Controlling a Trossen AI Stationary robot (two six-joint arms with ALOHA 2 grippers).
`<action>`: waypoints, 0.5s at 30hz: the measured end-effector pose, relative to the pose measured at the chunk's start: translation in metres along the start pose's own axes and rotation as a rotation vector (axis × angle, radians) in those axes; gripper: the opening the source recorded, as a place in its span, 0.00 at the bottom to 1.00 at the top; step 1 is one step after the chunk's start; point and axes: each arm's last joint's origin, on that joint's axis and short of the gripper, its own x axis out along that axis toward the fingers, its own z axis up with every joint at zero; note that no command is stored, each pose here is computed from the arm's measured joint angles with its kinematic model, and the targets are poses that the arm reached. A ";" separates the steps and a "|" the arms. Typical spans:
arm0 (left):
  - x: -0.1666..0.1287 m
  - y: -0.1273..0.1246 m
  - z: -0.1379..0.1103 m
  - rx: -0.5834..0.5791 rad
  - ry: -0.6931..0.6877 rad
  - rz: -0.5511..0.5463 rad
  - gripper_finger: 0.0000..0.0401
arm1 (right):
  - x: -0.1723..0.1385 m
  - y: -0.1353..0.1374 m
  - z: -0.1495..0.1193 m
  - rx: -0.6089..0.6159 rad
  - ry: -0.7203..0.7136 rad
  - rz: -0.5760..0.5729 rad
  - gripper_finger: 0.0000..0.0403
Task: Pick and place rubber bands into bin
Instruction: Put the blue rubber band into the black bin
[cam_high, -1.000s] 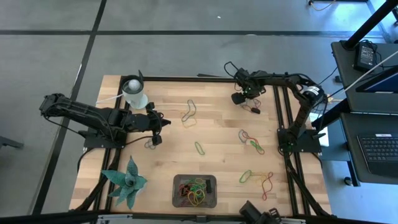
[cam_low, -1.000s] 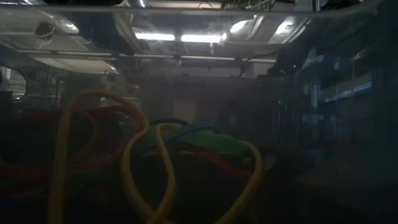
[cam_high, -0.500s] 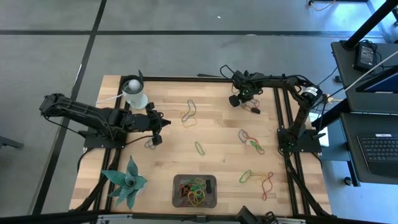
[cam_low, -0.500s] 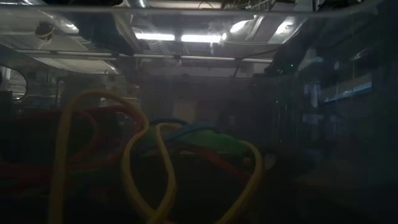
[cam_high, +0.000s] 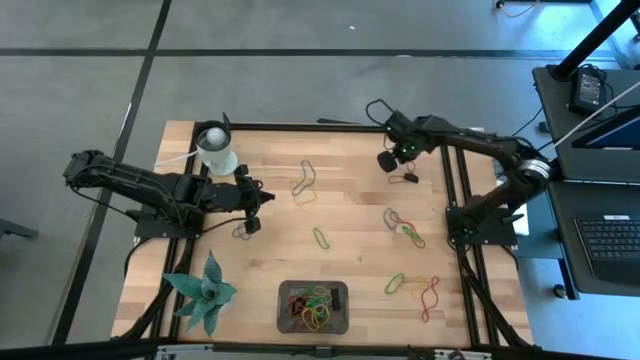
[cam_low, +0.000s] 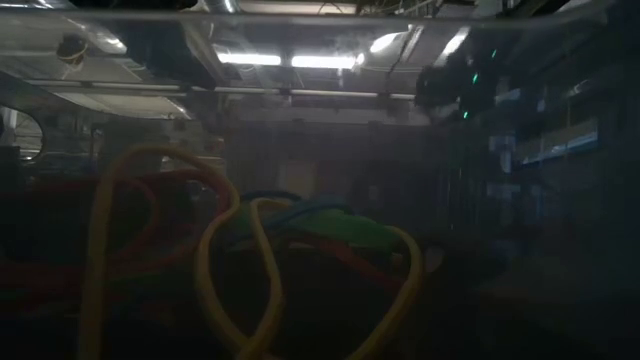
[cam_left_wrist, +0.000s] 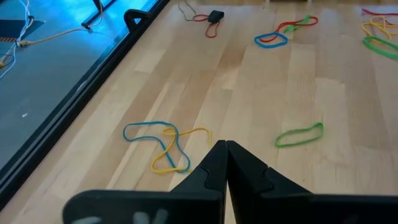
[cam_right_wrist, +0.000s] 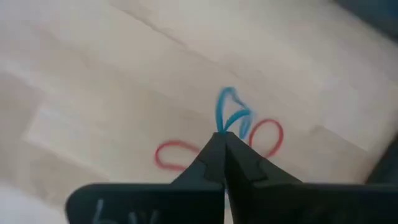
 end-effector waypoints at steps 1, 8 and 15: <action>0.000 0.000 0.000 0.000 0.000 0.000 0.01 | -0.008 -0.001 -0.003 -0.004 -0.017 -0.003 0.00; 0.000 0.000 0.000 -0.052 0.000 0.000 0.01 | -0.059 -0.005 -0.023 0.044 -0.167 0.058 0.00; 0.000 0.000 0.000 -0.050 0.002 0.003 0.01 | -0.092 0.003 -0.055 0.015 -0.243 0.050 0.00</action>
